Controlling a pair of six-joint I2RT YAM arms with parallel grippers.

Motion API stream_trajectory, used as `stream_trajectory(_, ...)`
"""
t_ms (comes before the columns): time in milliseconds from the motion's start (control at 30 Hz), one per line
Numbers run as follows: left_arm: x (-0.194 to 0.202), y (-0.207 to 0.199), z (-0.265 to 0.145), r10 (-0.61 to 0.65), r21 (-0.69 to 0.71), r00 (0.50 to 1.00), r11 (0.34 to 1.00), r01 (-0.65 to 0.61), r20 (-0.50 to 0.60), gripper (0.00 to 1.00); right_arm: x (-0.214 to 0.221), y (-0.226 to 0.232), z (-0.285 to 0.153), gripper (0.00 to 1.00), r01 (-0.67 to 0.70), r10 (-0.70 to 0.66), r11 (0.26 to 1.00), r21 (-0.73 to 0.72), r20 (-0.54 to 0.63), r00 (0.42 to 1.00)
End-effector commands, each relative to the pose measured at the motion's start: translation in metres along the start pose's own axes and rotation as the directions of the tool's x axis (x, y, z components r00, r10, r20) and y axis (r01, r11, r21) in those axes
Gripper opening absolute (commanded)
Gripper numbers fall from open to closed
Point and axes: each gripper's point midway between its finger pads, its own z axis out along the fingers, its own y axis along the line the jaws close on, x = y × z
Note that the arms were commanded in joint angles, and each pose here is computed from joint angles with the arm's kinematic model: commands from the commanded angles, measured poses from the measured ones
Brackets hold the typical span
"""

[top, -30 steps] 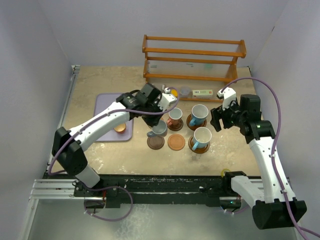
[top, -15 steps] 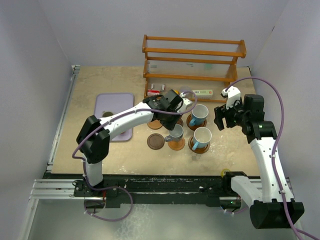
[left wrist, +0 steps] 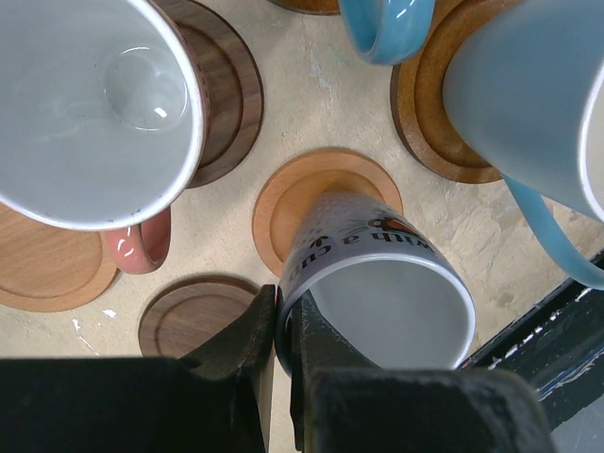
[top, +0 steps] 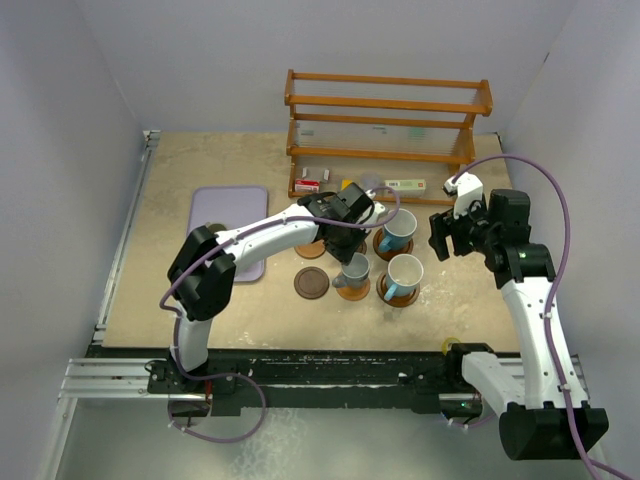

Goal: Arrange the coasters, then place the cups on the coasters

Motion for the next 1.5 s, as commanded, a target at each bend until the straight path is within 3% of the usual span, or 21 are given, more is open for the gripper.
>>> stream_trajectory(0,-0.014,-0.010,-0.015,-0.005,0.027,0.998,1.000,0.003,0.062,0.03,-0.008,-0.001,-0.002,0.79,-0.002,0.002,1.000,0.003,0.035,0.999)
stream_trajectory(867,-0.001,-0.006,-0.002,0.007,0.009,1.000,1.000,-0.008,0.030,0.04,-0.008,0.001,-0.002,0.79,0.002,-0.002,1.000,-0.010,0.039,0.999)
stream_trajectory(1467,-0.003,-0.010,-0.012,0.010,0.020,0.998,1.000,-0.012,0.057,0.21,-0.008,0.003,-0.002,0.79,0.002,-0.002,1.000,-0.017,0.038,0.999)
